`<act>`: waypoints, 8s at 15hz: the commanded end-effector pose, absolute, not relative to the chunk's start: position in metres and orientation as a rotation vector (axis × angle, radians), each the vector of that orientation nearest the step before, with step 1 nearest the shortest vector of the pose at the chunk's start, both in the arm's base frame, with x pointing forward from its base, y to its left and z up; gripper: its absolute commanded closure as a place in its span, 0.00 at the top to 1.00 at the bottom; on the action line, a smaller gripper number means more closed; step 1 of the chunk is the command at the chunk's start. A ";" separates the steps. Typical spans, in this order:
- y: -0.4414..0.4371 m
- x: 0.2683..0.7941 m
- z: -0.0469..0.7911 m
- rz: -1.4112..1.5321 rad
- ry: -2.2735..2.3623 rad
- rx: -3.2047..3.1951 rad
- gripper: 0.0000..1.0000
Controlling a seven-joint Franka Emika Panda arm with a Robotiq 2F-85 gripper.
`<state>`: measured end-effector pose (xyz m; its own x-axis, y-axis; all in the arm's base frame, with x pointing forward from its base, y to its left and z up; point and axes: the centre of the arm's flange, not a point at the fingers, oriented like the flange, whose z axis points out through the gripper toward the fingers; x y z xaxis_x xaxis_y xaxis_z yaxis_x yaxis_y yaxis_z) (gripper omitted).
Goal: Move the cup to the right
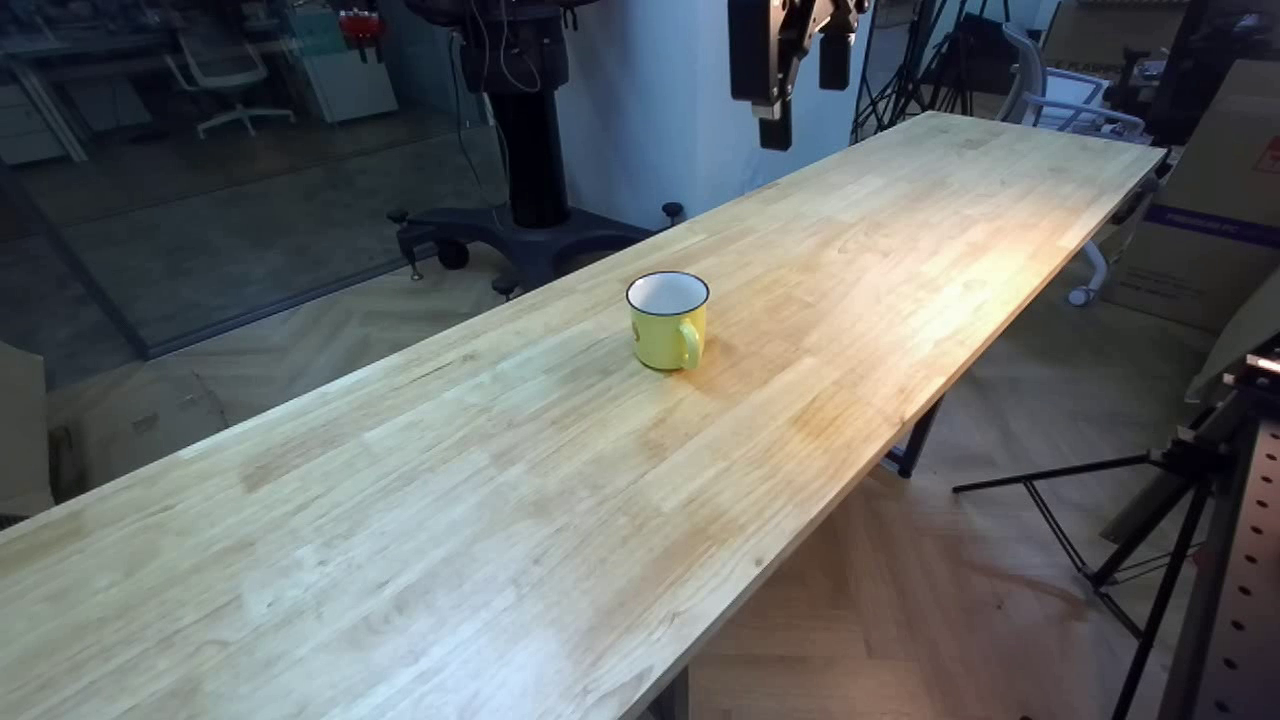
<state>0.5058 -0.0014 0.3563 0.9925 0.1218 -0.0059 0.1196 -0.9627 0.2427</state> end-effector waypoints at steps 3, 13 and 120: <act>-0.011 0.526 0.341 -0.026 0.183 2.956 1.00; -0.041 0.605 0.282 -0.003 0.254 2.989 1.00; -0.212 0.592 0.172 -0.271 -0.752 3.077 0.89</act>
<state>0.6035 -0.2217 0.1468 0.8858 -0.4216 -0.1938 -0.4301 -0.9028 -0.0016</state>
